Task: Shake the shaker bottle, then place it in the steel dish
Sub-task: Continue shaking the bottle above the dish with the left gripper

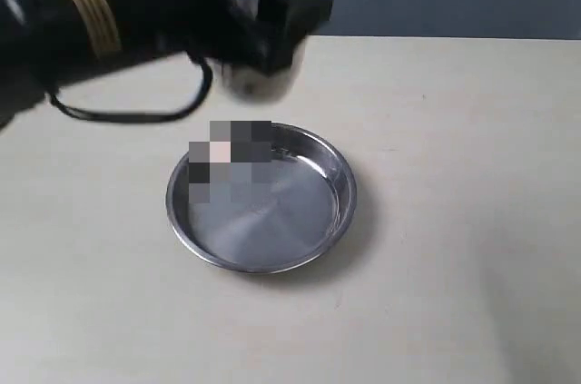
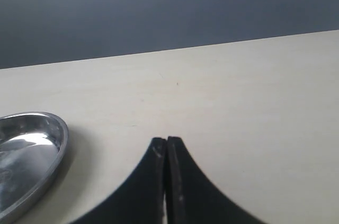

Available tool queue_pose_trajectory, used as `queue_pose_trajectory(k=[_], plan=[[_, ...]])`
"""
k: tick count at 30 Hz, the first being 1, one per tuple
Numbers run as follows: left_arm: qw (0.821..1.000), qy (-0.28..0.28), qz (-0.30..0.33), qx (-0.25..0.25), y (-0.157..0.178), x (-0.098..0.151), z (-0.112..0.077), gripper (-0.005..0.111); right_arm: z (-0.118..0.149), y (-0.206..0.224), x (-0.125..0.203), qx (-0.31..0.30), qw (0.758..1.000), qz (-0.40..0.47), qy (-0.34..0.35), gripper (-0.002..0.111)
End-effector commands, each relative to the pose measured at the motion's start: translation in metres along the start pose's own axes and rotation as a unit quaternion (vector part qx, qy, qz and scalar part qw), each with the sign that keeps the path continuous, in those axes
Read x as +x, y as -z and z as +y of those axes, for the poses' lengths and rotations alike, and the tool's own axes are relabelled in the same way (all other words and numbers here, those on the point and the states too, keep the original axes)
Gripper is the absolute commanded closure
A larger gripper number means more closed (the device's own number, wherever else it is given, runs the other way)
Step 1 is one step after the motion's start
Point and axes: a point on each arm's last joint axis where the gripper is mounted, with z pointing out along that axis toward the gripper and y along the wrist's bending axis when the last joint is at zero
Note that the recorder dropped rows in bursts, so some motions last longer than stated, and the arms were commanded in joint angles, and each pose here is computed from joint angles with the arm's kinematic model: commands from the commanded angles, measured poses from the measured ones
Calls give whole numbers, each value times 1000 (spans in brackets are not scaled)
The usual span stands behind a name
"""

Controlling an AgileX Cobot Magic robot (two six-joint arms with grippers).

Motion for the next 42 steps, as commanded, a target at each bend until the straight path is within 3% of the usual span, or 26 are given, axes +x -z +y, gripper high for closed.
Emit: queue_pose_trajectory(k=[1, 2, 3, 5, 7, 9, 13, 16, 17, 18, 20, 21, 24, 26, 27, 28, 30, 31, 33, 36, 37, 38, 39, 40, 41, 42], plan=[[985, 32, 166, -30, -10, 88, 9, 106, 0, 0, -1, -1, 1000, -5, 2, 109], [983, 58, 173, -31, -11, 103, 10, 106, 0, 0, -1, -1, 1000, -5, 2, 109], [987, 60, 145, -16, -12, 101, 6, 106, 0, 0, -1, -1, 1000, -5, 2, 109], [999, 50, 15, 12, -6, 44, 0, 106, 0, 0, -1, -1, 1000, -5, 2, 109], [998, 31, -52, 18, 2, 6, -2, 106, 0, 0, -1, -1, 1000, -5, 2, 109], [998, 26, -60, 17, 4, 0, -2, 106, 0, 0, -1, -1, 1000, -5, 2, 109], [998, 12, 62, -32, -4, 42, 13, 106, 0, 0, -1, -1, 1000, -5, 2, 109], [985, 129, 60, -92, -4, 70, 34, 106, 0, 0, -1, -1, 1000, -3, 2, 109], [984, 145, 53, -88, -5, 76, 30, 106, 0, 0, -1, -1, 1000, -3, 2, 109], [989, 125, 59, -54, -7, 81, 19, 106, 0, 0, -1, -1, 1000, -3, 2, 109], [994, 9, 99, 39, -8, 88, -11, 106, 0, 0, -1, -1, 1000, -3, 2, 109], [992, -14, 116, 54, -7, 91, -18, 106, 0, 0, -1, -1, 1000, -3, 2, 109], [989, 25, 138, -35, -5, 95, 9, 106, 0, 0, -1, -1, 1000, -3, 2, 109], [978, 121, 100, -139, -1, 93, 44, 106, 0, 0, -1, -1, 1000, -3, 2, 109], [959, 203, 71, -185, 1, 92, 56, 106, 0, 0, -1, -1, 1000, -3, 2, 109], [956, 222, 61, -183, 2, 88, 55, 106, 0, 0, -1, -1, 1000, -3, 2, 109], [989, 86, 93, -76, -2, 80, 25, 106, 0, 0, -1, -1, 1000, -3, 2, 109], [994, 1, 111, -16, -2, 78, 7, 106, 0, 0, -1, -1, 1000, -3, 2, 109], [989, -64, 130, 20, -1, 81, -5, 106, 0, 0, -1, -1, 1000, -3, 2, 109], [987, 57, 117, -91, -2, 84, 35, 106, 0, 0, -1, -1, 1000, -4, 2, 109], [972, 163, 85, -147, -1, 84, 52, 106, 0, 0, -1, -1, 1000, -4, 2, 109], [958, 226, 67, -161, -1, 83, 53, 106, 0, 0, -1, -1, 1000, -4, 2, 109], [970, 197, 71, -125, -3, 80, 42, 106, 0, 0, -1, -1, 1000, -4, 2, 109], [990, 97, 88, -52, -5, 75, 20, 106, 0, 0, -1, -1, 1000, -4, 2, 109], [994, -19, 104, 20, -3, 74, -1, 106, 0, 0, -1, -1, 1000, -4, 2, 109], [989, -73, 115, 56, 0, 74, -14, 106, 0, 0, -1, -1, 1000, -4, 2, 109]])
